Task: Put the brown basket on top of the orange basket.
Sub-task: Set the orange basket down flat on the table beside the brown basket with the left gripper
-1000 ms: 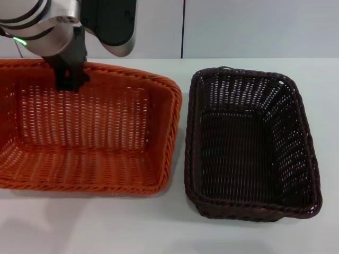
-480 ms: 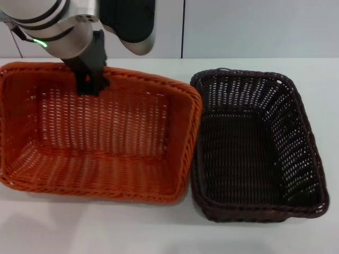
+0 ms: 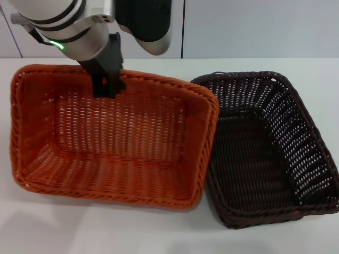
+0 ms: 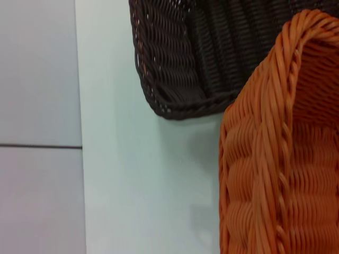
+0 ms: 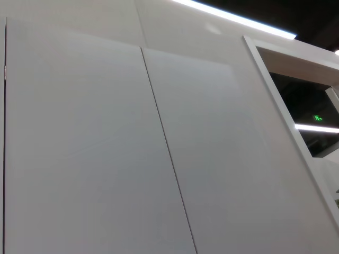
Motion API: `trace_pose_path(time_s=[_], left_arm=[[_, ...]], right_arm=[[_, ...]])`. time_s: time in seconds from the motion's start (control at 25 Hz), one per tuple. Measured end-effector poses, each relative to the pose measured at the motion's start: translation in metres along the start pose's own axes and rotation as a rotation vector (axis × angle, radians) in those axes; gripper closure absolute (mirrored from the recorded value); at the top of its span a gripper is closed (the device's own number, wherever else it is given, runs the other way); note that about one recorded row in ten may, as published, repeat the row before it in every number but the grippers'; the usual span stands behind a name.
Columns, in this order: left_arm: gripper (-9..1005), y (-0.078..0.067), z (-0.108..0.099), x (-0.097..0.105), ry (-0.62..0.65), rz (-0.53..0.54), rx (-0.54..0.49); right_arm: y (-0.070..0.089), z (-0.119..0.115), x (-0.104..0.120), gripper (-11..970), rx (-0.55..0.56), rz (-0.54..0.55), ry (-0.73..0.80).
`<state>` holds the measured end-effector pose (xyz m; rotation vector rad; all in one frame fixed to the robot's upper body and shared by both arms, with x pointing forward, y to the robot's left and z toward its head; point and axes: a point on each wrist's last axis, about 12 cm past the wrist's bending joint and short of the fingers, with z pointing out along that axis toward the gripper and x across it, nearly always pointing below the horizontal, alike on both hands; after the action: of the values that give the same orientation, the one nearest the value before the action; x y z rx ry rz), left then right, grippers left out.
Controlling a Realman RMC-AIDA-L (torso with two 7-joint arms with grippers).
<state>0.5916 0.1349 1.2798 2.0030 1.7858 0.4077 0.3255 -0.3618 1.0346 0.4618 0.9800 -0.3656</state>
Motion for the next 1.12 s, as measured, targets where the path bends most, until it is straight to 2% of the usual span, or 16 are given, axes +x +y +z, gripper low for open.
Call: trace_pose_path(time_s=[0.24, 0.76, 0.88, 1.12], left_arm=[[843, 0.001, 0.002, -0.008, -0.047, -0.015, 0.004], [838, 0.005, 0.017, -0.015, -0.047, -0.035, 0.036], [837, 0.004, 0.017, -0.019, -0.087, -0.036, 0.052], [835, 0.006, 0.025, -0.017, -0.083, -0.068, 0.052]], right_arm=[[0.000, 0.000, 0.000, 294, 0.002, -0.002, 0.000], [-0.001, -0.001, -0.001, 293, 0.001, -0.002, -0.005], [-0.001, -0.001, -0.001, 293, 0.002, -0.004, -0.004], [-0.002, -0.002, -0.002, 294, 0.004, -0.006, -0.003]])
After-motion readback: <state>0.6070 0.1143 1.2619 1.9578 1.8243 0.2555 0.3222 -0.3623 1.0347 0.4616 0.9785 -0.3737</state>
